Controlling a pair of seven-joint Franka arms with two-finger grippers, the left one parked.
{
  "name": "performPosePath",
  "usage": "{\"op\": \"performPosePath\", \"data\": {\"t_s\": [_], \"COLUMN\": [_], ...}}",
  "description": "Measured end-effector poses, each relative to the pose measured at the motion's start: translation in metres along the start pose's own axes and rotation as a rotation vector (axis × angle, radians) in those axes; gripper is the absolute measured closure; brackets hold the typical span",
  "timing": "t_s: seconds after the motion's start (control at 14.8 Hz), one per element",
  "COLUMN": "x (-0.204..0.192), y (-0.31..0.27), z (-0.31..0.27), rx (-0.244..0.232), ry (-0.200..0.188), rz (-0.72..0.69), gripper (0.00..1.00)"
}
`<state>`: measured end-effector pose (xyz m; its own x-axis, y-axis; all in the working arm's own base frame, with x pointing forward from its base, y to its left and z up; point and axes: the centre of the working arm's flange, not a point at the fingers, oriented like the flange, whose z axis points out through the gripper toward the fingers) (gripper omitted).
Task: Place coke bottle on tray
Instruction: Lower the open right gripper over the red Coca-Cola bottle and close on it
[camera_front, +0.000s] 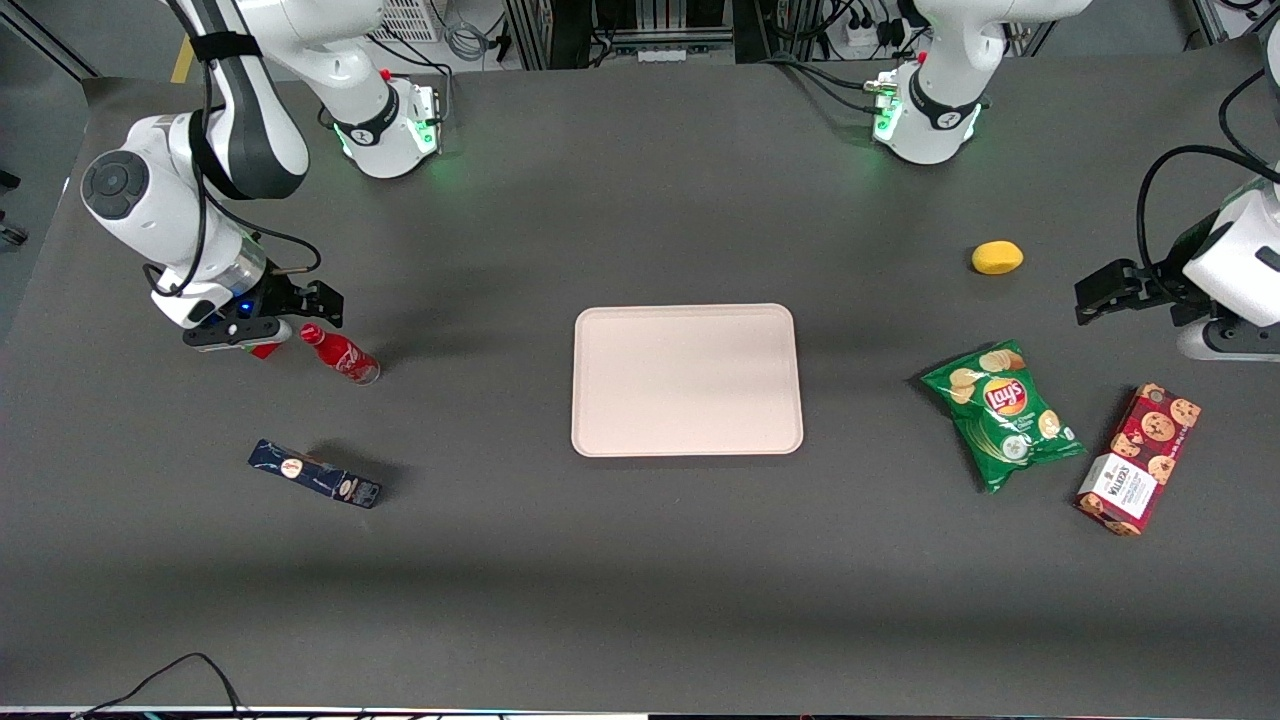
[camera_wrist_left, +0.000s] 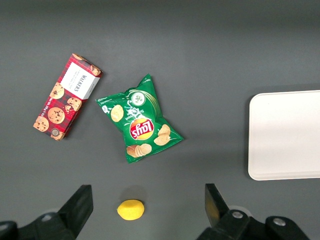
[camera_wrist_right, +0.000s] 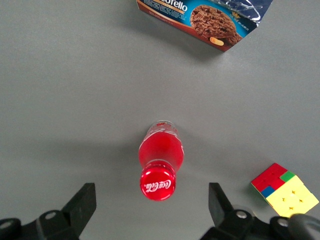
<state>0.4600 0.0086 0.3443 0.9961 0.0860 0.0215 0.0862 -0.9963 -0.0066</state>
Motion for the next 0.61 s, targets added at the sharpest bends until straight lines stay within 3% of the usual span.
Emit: {"op": "performPosePath", "data": {"t_s": [0.61], "x": [-0.001], "y": [0.000], "z": [0.013], "rx": [-0.016], "ry": [0.007], "rz": [-0.018], "gripper": [0.02]}}
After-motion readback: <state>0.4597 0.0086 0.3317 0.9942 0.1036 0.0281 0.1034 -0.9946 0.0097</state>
